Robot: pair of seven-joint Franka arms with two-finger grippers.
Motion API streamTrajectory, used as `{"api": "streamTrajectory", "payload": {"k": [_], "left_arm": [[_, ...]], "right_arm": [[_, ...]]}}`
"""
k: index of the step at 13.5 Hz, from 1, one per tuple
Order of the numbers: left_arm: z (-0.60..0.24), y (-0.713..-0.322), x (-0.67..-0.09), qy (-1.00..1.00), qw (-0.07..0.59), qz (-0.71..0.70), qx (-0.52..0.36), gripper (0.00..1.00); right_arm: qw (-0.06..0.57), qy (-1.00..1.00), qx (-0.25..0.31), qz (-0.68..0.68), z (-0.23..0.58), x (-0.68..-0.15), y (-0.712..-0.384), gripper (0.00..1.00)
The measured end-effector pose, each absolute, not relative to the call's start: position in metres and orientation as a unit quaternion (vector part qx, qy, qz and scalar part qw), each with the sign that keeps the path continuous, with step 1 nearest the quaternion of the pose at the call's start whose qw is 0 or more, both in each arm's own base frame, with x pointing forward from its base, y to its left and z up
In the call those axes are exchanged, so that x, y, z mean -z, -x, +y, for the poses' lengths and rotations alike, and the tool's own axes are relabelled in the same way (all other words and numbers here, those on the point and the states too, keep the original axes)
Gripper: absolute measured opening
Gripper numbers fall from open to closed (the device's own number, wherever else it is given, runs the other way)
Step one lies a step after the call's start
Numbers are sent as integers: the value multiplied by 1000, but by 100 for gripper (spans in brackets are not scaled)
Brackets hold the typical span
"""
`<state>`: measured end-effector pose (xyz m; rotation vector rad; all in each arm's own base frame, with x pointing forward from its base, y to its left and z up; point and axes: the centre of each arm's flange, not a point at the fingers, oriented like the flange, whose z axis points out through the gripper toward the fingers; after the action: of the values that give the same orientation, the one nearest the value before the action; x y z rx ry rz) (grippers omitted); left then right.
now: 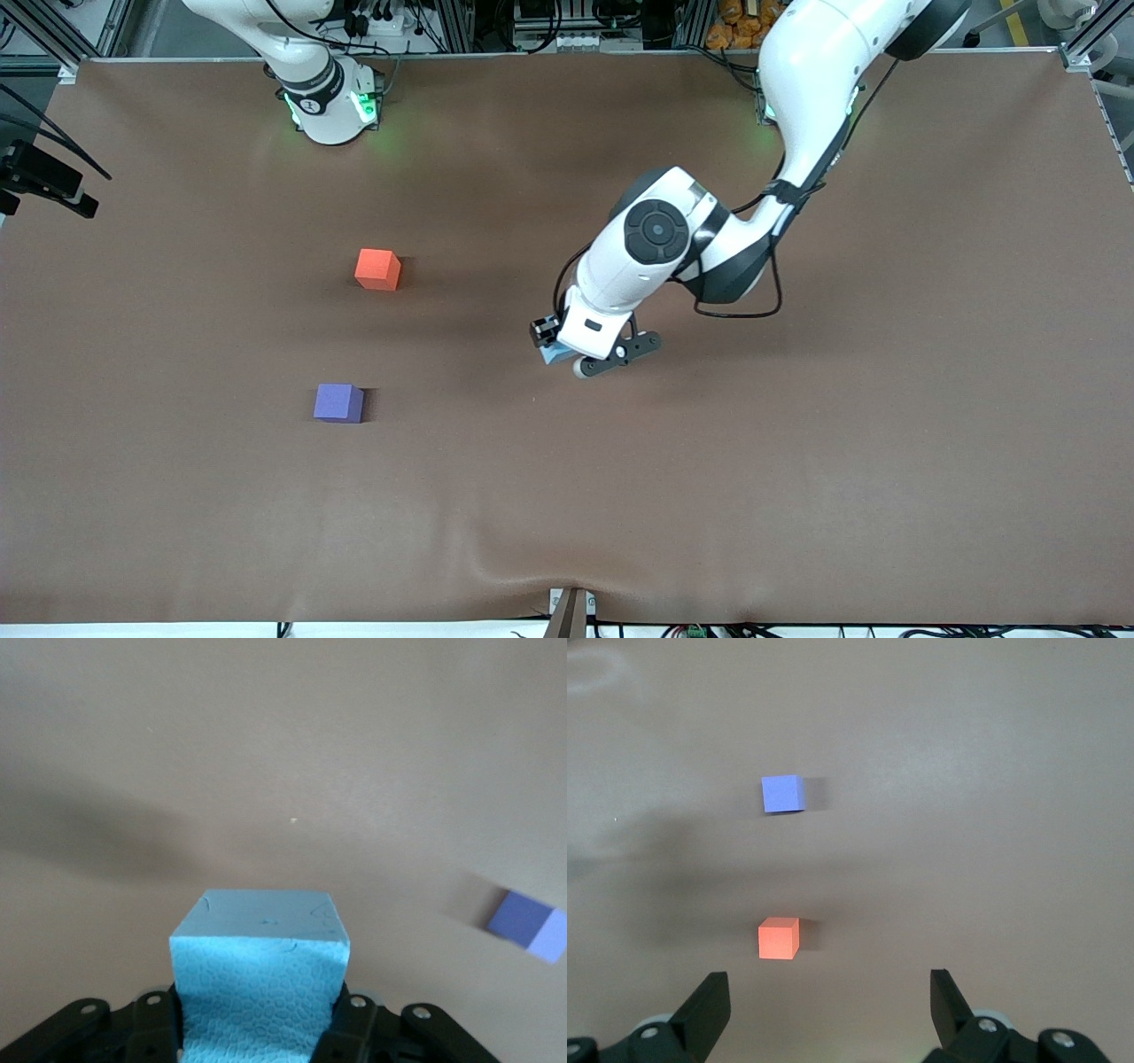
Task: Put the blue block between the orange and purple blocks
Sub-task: 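Carry the blue cube with the left gripper toward the orange cube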
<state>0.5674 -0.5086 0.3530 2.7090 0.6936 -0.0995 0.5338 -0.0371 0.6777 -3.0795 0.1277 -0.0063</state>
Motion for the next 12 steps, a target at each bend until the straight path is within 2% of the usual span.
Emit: {"api": "streamTrajectory", "payload": {"k": [7, 12], "left_arm": [[-585, -507, -248, -959, 146, 243, -16, 54], [-592, -505, -206, -961, 144, 232, -34, 54]], "right_arm": [[30, 999, 2, 41, -37, -678, -534, 100], [31, 999, 1, 39, -34, -676, -535, 100]]}}
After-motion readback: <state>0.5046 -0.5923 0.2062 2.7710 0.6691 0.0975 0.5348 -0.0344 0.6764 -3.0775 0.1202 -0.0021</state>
